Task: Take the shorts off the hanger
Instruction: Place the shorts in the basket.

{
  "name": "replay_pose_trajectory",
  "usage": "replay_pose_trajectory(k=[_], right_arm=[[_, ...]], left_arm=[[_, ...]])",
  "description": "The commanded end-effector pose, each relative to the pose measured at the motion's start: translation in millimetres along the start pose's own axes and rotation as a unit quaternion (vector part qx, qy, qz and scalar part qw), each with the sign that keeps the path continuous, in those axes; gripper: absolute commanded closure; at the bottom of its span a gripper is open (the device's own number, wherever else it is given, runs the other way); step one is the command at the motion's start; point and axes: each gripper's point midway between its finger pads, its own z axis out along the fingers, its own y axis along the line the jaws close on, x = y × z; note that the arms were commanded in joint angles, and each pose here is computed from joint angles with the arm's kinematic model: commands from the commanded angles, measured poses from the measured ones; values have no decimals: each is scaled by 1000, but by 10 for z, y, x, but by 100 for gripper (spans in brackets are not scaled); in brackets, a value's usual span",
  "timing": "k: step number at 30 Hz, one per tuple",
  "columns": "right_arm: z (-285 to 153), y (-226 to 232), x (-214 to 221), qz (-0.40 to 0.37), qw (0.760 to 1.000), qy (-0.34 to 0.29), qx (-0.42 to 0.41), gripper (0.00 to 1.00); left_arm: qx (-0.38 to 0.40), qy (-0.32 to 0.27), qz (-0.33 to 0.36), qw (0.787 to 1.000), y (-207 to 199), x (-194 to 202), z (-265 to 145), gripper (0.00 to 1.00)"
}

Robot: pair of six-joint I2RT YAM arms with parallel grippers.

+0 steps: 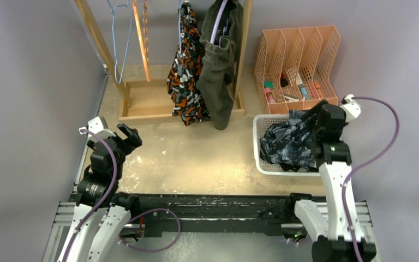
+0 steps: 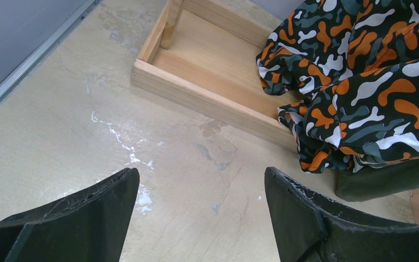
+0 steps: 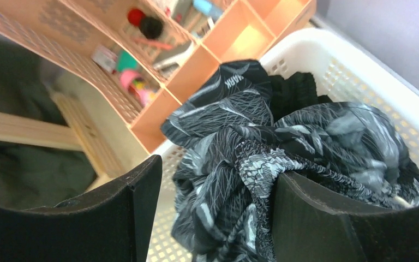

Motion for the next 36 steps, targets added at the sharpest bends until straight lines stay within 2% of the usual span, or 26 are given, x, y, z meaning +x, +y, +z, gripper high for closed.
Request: replay_pose_trajectory(k=[1, 2, 5, 7, 11, 15, 18, 22, 25, 26, 28, 30, 33, 36], right_arm=[[305, 199, 273, -71, 995, 61, -39, 33], [358, 261, 367, -84, 992, 81, -55, 35], [584, 134, 473, -94, 991, 96, -3, 38], [735, 169, 564, -113, 988, 106, -9, 39], [1010, 27, 800, -133, 982, 131, 32, 38], [1132, -512, 1183, -108, 965, 164, 174, 38], [1054, -790, 1234, -91, 952, 153, 249, 36], [938, -955, 1105, -71, 950, 106, 286, 34], [1004, -987, 1009, -86, 946, 87, 299, 31], [1013, -1044, 1010, -76, 939, 83, 326, 29], [902, -1291, 1050, -61, 906, 78, 411, 24], [857, -1342, 973, -52, 885, 62, 458, 18], [1003, -1153, 917, -116, 896, 99, 416, 16], [932, -865, 761, -141, 917, 91, 361, 17]], left_arm=[[10, -17, 3, 1000, -44, -92, 10, 16], [10, -17, 3, 1000, -47, -87, 14, 16], [7, -14, 5, 1000, -42, -82, 23, 16], [1, -18, 1, 1000, -20, -108, 10, 17], [2, -28, -6, 1000, -5, -139, -28, 17], [6, -28, -5, 1000, -13, -140, -36, 18], [-18, -42, -18, 999, 78, -214, -83, 19], [-26, -62, -28, 997, 145, -271, -139, 19], [-24, -62, -28, 997, 141, -270, -142, 20], [-25, -61, -28, 997, 140, -267, -138, 20], [-27, -60, -27, 997, 144, -265, -135, 20], [-28, -59, -28, 997, 148, -266, -138, 20], [-24, -58, -29, 998, 135, -259, -135, 20], [-25, -55, -26, 998, 128, -251, -122, 20]])
